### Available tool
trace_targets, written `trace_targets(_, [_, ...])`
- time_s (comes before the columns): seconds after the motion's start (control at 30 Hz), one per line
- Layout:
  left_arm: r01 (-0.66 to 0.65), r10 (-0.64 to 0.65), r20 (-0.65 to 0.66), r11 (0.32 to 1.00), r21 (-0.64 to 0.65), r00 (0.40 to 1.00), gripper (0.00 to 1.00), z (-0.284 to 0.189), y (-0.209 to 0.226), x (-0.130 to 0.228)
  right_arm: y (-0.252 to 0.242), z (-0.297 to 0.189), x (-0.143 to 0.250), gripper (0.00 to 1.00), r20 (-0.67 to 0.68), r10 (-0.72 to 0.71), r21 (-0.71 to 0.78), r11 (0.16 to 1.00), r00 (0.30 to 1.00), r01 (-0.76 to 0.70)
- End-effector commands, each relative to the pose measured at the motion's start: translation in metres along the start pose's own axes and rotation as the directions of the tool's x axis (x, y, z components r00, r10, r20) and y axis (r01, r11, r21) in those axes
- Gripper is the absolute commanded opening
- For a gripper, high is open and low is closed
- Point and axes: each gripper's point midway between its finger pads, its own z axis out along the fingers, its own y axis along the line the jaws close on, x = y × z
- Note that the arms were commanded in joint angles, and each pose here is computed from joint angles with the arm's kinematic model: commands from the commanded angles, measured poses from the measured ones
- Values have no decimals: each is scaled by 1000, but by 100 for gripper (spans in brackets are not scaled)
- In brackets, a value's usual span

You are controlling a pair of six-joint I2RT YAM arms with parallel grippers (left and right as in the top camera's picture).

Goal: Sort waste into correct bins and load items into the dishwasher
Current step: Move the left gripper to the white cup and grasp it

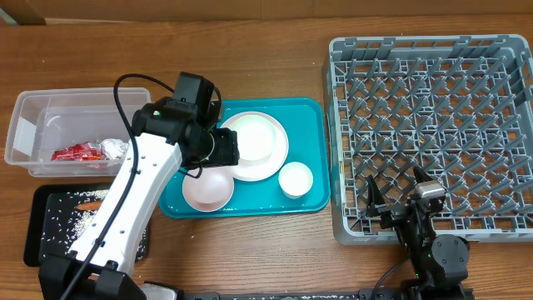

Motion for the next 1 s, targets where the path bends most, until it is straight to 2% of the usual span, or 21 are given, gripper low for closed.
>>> trace_targets(0.0, [-1,3,44,999,-52,999,82,-7,5,-7,2,-1,-4,100,16,-6,-11,1000,1000,6])
trace_targets(0.13, [4,-3,33,998,-56,999,78,-8,7,-4,2,-1,-4,100,16,-6,-11,1000,1000,6])
trace_targets(0.2, [16,-14,37,998,-55,999,71,-9,10,-6,2,-1,-4,100,17,-6,-11,1000,1000,6])
trace_targets(0.27, [37,-34,47,998,-55,998,58,-14,15,-10,2,-1,-4,100,16,-6,-11,1000,1000,6])
trace_targets(0.3, [48,-44,59,997,-55,997,57,-19,19,-13,2,-1,-4,100,17,-6,-11,1000,1000,6])
trace_targets(0.43, [109,-105,173,994,-14,979,58,-67,38,-39,3,-1,-6,100,25,-7,-12,1000,1000,7])
trace_targets(0.5, [117,-133,241,990,78,961,58,-101,38,-51,3,-1,-4,100,16,-6,-12,1000,1000,6])
trace_targets(0.53, [115,-161,287,979,171,944,59,-126,35,-57,3,-1,-4,100,16,-6,-14,1000,1000,6])
trace_targets(0.63, [70,-186,341,943,325,922,62,-163,26,-60,4,-1,-6,100,23,-7,-20,1000,1000,7])
trace_targets(0.7, [41,-200,357,913,406,912,63,-181,22,-56,8,-1,-4,100,15,-4,-44,999,1000,5])
trace_targets(0.8, [32,-200,332,893,448,922,69,-188,23,-41,9,-1,-3,100,11,41,-52,998,999,-41])
trace_targets(0.9, [-40,-116,287,874,485,951,67,-183,10,-21,13,-1,-4,100,3,165,-72,984,986,-164])
trace_targets(0.97, [-115,-46,274,833,541,961,66,-183,-7,-10,18,-2,-8,100,-1,215,-104,971,977,-214])
